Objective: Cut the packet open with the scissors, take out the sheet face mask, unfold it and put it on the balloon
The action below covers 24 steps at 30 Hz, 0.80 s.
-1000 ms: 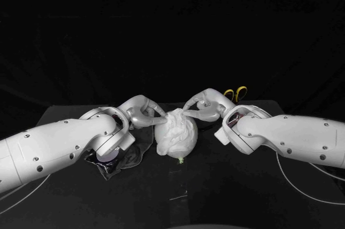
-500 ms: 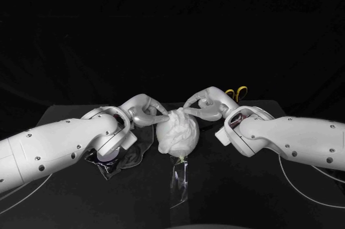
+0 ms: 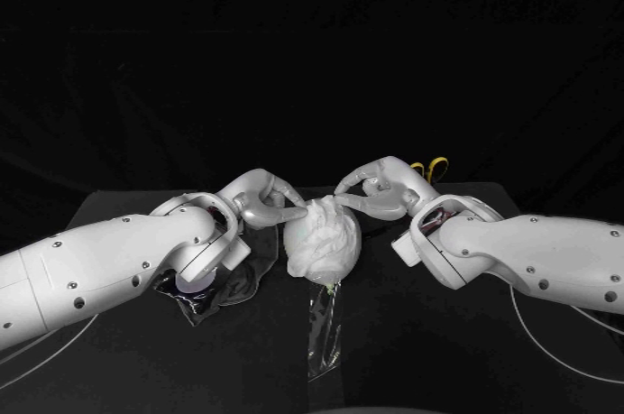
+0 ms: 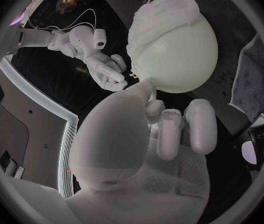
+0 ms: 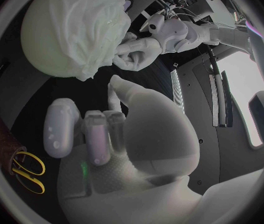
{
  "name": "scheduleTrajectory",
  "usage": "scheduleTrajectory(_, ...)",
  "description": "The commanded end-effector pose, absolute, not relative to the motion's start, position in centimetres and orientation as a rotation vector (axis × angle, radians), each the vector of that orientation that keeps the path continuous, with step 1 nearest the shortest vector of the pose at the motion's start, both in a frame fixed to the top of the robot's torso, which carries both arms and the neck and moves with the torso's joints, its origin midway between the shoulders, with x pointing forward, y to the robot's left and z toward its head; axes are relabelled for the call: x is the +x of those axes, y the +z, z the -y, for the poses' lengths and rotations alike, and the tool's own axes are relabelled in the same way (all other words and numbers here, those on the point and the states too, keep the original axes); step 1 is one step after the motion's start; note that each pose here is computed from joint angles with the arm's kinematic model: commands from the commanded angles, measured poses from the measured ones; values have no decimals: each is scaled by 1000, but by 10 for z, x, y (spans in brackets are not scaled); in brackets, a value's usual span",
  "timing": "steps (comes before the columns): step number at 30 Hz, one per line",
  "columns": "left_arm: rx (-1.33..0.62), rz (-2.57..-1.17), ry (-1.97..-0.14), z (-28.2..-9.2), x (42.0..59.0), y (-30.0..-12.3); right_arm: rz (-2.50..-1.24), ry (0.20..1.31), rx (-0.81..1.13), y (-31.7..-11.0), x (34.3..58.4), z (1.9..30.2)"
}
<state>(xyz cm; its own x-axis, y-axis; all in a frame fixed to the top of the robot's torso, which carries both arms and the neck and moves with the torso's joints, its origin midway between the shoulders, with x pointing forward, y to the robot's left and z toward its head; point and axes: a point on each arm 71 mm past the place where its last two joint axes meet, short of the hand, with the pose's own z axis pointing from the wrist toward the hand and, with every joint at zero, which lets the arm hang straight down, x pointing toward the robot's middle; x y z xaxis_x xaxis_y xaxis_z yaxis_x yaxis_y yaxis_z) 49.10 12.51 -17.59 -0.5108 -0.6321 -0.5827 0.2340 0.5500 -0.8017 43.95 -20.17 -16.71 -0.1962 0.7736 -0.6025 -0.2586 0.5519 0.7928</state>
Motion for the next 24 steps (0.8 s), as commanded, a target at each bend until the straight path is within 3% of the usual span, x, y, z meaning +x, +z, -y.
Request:
scheduleTrajectory(1,-342,-1792,-1133,-124,491,-174,-1467,990,461,-166,441,205)
scheduleTrajectory(12,-348,-1802,-1129,-125,491,-175,-1593,908,506,-180,459,221)
scheduleTrajectory(24,-346,-1820,-1123,-125,491,-176,-1713,906,484,-190,469,209)
